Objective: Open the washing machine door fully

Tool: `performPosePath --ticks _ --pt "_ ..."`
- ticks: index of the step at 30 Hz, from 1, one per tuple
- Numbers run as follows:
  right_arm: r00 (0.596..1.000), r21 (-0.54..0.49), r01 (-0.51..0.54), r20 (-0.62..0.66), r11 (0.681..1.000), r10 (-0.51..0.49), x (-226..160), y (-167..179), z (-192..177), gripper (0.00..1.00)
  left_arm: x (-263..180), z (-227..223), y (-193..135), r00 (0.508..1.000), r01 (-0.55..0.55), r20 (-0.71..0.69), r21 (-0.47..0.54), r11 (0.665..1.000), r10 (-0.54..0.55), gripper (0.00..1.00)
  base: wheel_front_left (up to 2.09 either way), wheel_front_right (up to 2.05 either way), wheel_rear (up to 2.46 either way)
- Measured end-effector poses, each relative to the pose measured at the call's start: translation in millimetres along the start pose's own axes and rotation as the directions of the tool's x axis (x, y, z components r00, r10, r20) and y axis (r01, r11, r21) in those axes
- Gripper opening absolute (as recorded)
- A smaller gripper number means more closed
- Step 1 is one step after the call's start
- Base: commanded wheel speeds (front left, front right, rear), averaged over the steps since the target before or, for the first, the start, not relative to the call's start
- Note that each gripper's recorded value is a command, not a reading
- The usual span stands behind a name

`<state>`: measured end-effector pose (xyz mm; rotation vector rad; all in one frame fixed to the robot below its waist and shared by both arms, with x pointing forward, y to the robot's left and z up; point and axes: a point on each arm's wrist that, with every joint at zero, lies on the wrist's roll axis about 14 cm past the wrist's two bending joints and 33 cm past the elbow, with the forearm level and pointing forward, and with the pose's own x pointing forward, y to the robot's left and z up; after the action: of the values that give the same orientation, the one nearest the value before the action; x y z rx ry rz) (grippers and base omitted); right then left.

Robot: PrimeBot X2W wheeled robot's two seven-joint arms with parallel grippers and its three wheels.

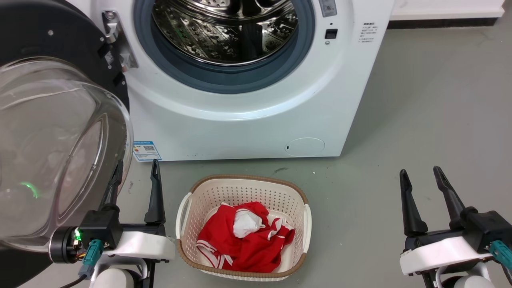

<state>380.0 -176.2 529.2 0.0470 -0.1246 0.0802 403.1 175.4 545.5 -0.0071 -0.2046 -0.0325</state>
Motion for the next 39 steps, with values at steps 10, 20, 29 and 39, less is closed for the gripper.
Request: performPosePath --ticks 10,20,29,39 --pt "1.000 0.007 0.009 -0.014 1.000 -0.009 -1 -3 -6 1.00 -1 -13 -2 0.999 -0.007 -0.034 0.009 1.000 0.007 1.00 0.00 0.00 0.00" --pt "1.000 0.011 -0.008 -0.003 1.000 0.009 4 3 -4 1.00 -6 -9 2 0.999 -0.025 -0.027 0.020 0.999 0.026 1.00 0.00 0.00 0.00" --pt "1.000 0.012 -0.017 0.000 1.000 0.017 5 6 -3 1.00 -10 -11 5 0.999 -0.035 -0.035 0.019 0.999 0.035 1.00 0.00 0.00 0.00" --pt "1.000 0.019 -0.019 0.005 1.000 0.018 5 7 -1 1.00 -12 -11 3 0.999 -0.027 -0.035 0.004 1.000 0.027 1.00 0.00 0.00 0.00"
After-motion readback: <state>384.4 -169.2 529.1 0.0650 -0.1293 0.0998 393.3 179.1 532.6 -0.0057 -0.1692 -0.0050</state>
